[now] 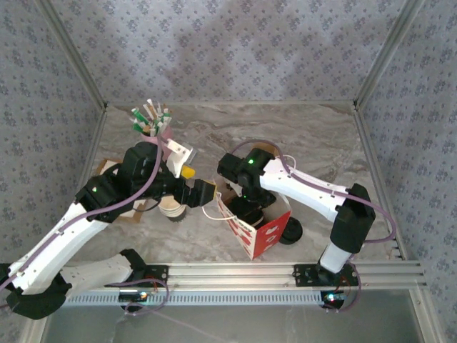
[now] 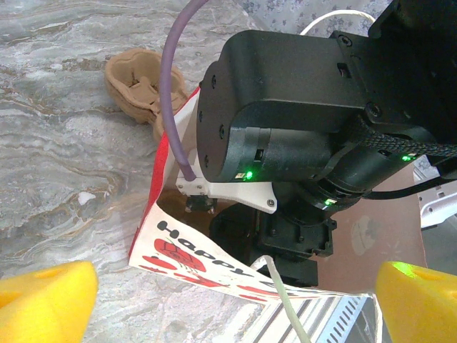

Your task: Pack the takeout coffee

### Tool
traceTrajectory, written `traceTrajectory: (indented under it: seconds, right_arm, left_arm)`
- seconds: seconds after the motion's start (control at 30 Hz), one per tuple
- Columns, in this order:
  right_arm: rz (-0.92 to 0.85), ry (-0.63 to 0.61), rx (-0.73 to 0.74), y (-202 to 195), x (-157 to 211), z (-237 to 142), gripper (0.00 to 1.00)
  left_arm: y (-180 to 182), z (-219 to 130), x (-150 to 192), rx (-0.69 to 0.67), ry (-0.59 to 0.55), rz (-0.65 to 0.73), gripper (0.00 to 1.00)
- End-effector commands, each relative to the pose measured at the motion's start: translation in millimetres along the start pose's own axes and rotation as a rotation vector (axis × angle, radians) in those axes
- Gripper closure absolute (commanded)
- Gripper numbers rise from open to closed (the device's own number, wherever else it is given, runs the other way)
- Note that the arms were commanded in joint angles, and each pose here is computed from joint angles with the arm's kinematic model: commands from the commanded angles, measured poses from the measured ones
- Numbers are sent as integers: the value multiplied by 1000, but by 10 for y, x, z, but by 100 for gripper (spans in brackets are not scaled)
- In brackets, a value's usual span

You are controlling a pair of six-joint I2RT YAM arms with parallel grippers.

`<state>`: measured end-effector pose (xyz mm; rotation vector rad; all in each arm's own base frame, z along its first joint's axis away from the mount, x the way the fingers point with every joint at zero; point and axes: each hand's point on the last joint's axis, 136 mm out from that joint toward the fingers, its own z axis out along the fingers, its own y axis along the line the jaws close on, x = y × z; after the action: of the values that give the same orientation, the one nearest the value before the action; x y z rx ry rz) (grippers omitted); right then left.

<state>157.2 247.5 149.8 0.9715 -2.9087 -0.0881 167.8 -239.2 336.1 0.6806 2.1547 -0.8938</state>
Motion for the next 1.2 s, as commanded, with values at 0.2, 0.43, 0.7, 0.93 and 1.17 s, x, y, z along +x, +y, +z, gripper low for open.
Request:
traceTrajectory:
  seconds: [0.2,0.43,0.7,0.93,1.17]
  right_arm:
    - [5,-34,9,0,48,-178,10]
    - [5,-35,11,3,58,-181,10]
    - [5,-41,10,7,51,-197,11]
    - [8,-55,15,4,51,-246,11]
    - [1,-82,14,40,48,-349,11]
  left_arm:
    - [-54,-84,-92,7,-34,27,1]
    - [-55,-80,-89,9,-33,28,1]
    - [-55,-85,-87,9,-33,27,1]
    - [-52,-86,-92,7,-35,25,1]
    - [-53,-78,-100,6,-35,27,0]
